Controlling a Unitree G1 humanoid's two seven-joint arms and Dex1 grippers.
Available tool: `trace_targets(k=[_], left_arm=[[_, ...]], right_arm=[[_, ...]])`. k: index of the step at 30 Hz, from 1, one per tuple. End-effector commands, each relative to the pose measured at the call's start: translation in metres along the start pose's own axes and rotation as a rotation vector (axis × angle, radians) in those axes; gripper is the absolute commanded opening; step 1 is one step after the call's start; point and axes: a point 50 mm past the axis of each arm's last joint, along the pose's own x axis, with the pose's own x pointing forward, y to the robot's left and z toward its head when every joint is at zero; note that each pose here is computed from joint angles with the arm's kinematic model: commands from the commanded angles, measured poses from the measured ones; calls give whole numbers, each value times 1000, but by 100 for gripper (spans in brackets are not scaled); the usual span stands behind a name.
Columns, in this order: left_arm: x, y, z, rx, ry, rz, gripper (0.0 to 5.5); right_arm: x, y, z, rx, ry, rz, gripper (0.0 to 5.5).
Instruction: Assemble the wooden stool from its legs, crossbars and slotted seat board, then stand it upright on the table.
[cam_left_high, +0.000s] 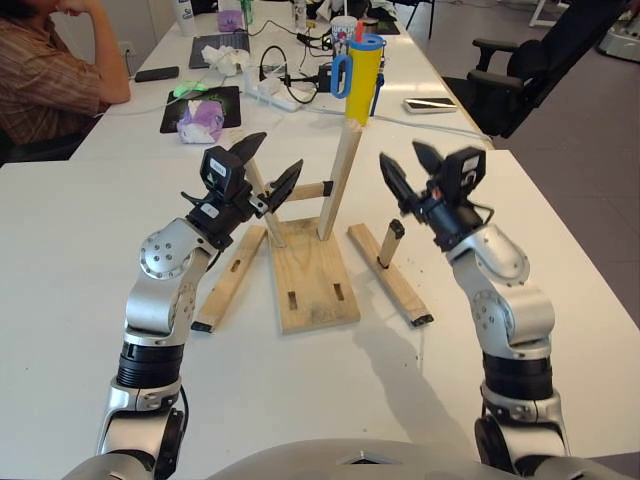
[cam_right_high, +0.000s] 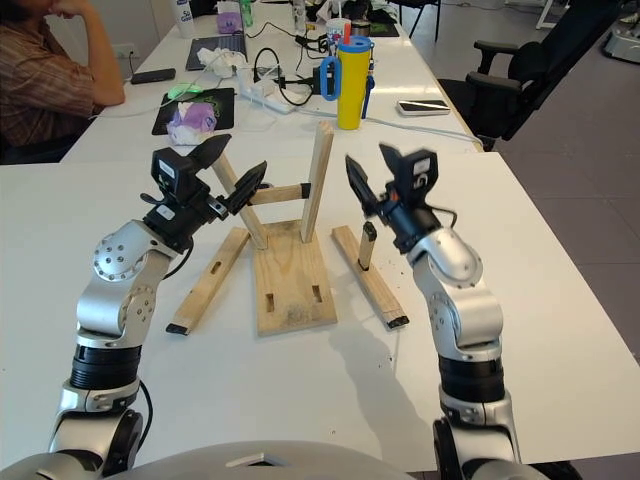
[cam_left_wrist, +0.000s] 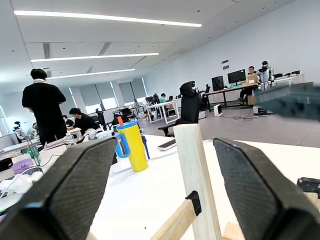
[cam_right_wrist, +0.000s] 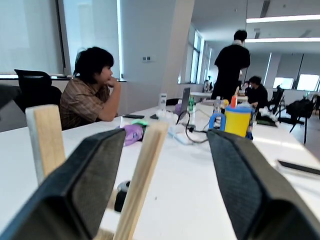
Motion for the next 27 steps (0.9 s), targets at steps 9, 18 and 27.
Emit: trace_targets(k=[9,18,27], left_arm=[[0,0,-4,0,20,10,358],[-16,-25,-18,-129,114,-217,358],[-57,-51,-37,-86,318,-525,358]], right_arm=[[-61,15,-145,72,706,-99,297],[1,-12,-45,46,208,-106,297],[-21,-87,-22,92,329,-299,297]])
